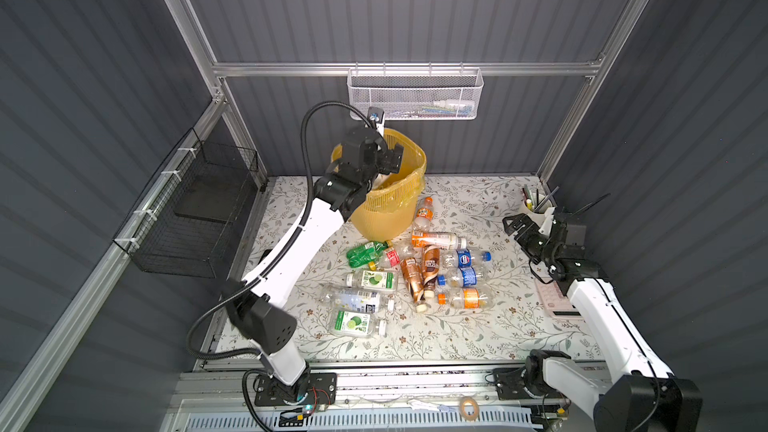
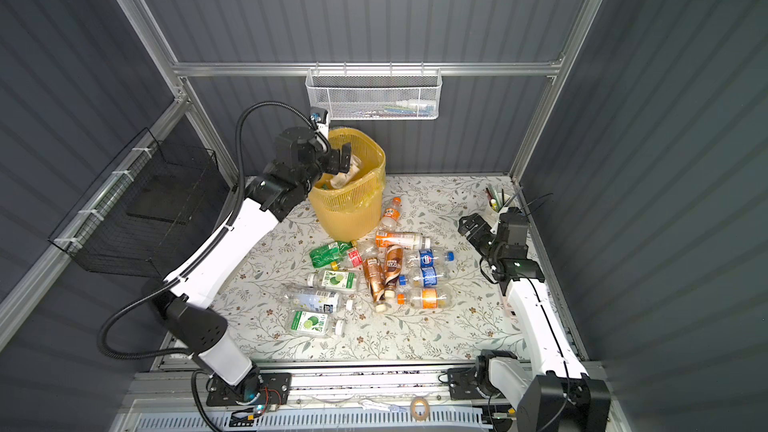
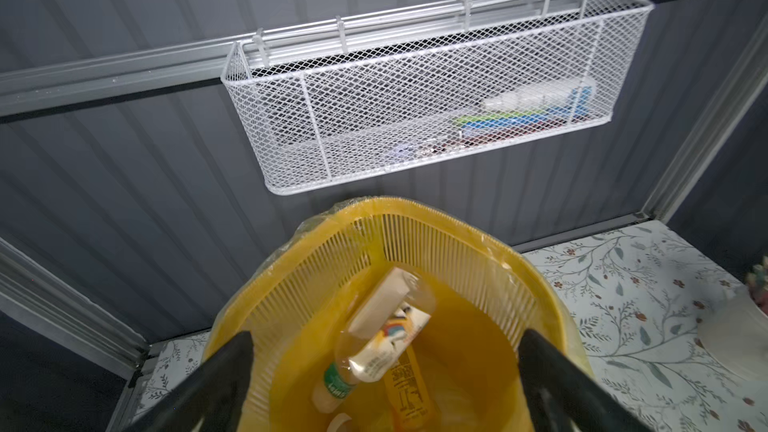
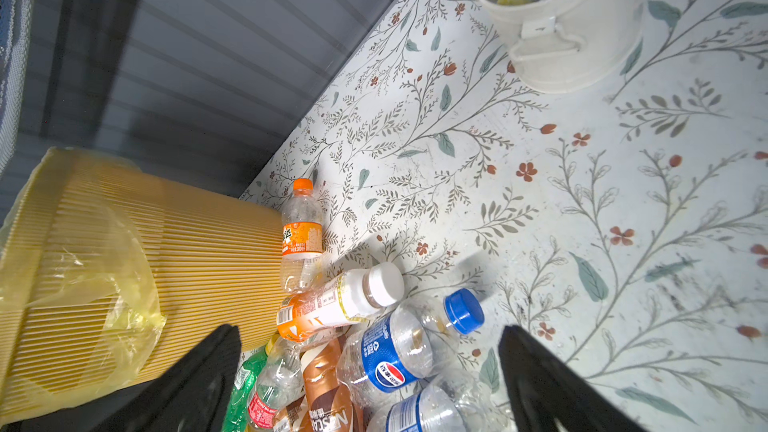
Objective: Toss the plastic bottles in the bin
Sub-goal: 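Open the left gripper to drop the bottle into the yellow bin, then reach the right gripper to the orange-capped bottle while the left arm draws back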
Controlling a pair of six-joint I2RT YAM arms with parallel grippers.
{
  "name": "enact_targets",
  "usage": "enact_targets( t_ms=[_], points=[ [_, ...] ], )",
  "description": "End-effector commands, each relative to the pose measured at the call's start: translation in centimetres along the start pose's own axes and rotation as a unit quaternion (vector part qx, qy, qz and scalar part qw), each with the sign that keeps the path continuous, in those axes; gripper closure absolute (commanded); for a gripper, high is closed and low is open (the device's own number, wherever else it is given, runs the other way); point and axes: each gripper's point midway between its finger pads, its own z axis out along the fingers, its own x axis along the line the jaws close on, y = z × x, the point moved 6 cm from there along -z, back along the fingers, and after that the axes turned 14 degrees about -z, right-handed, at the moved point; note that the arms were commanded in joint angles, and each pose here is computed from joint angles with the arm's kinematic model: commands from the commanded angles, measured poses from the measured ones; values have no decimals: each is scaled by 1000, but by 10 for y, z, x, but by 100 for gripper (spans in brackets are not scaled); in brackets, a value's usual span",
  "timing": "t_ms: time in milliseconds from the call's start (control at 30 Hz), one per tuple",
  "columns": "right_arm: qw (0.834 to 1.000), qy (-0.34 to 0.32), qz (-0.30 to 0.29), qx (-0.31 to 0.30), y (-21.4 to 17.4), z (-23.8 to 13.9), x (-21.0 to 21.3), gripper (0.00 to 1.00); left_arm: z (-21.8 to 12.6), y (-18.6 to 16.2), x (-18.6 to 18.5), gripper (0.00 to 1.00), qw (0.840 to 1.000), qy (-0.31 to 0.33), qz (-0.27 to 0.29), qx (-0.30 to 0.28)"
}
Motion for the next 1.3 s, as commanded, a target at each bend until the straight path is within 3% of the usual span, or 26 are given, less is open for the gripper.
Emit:
enact_targets(
  t_ms=[0, 267, 300, 533, 933, 1267],
  points=[
    [1000, -9, 1, -3, 4, -3, 0, 1, -49, 37, 5, 1, 993, -38, -54, -101],
    [999, -20, 25, 29, -7, 12, 1, 1, -67, 1, 31, 1, 994, 15, -76, -82],
    [999, -22, 27, 32, -10, 14, 2, 1, -66, -16, 37, 1, 995, 29, -76, -65],
    [997, -29, 28, 63, -22, 33, 11, 1, -88, -50, 69, 0, 987, 107, -104, -58],
    [991, 12, -64, 121, -19, 83, 69, 2, -100, -96, 109, 0, 966, 225, -127, 5],
    [967, 87, -124, 203, -40, 148, 125, 7, -90, -154, 183, 1, 931, 261, -238, 93]
  ],
)
